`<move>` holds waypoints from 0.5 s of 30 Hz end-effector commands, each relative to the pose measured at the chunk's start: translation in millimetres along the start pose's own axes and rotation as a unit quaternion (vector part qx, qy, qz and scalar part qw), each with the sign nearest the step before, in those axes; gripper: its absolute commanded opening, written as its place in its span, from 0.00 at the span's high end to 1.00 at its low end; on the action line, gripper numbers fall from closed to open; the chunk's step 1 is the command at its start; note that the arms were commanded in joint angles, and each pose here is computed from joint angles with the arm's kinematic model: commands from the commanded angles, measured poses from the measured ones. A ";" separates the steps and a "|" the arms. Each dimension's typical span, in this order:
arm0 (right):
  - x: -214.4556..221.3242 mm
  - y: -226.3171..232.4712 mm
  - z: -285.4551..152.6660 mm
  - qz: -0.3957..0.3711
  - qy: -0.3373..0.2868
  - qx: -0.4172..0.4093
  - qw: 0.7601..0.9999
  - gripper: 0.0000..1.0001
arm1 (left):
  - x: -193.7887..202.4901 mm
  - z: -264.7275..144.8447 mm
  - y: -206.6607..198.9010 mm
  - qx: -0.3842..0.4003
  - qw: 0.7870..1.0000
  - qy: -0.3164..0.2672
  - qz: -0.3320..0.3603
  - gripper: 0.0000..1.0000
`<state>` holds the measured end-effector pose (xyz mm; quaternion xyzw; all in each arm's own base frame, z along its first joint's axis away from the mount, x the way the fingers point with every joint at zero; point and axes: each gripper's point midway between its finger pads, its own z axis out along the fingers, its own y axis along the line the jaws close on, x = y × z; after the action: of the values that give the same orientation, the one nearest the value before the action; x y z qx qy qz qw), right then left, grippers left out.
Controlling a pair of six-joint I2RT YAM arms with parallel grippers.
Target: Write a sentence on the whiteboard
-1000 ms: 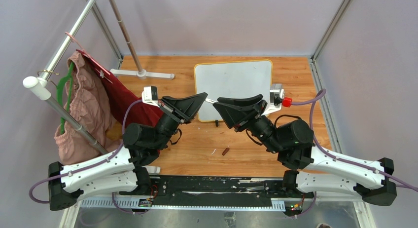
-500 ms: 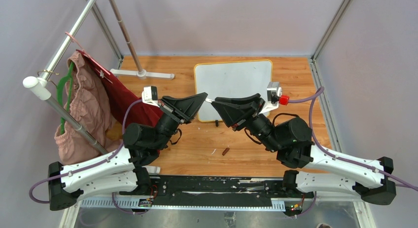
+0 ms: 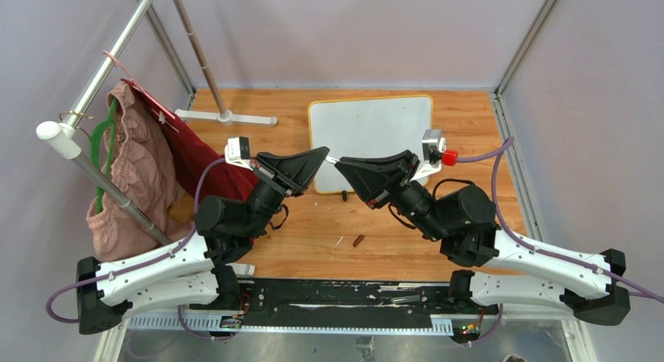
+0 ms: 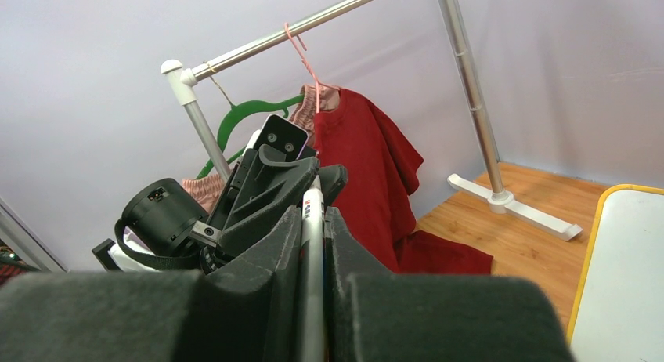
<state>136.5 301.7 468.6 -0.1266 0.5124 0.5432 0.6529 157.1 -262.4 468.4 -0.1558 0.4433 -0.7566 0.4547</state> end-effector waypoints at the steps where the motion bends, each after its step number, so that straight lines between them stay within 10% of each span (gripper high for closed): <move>1: -20.6 0.9 -0.1 0.002 -0.025 0.002 1.000 1.00 | -2.3 -1.4 0.1 0.004 1.000 -0.008 0.012 1.00; 5: -22.7 -0.3 -3.1 -0.002 -0.028 0.003 1.000 1.00 | -0.9 -2.8 2.8 0.002 1.000 -0.005 0.015 0.89; 11: -25.6 -0.9 -4.6 -0.005 -0.031 0.004 0.999 1.00 | 0.8 -3.2 5.2 0.000 1.000 -0.003 0.014 1.00; 15: -25.8 0.4 -3.4 -0.005 -0.031 0.002 1.000 0.80 | 2.3 -2.7 5.0 0.001 1.000 0.001 0.013 1.00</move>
<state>135.5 299.8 466.8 -0.1306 0.5159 0.5408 0.6514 156.0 -264.2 464.7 -0.1513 0.4456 -0.7570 0.4533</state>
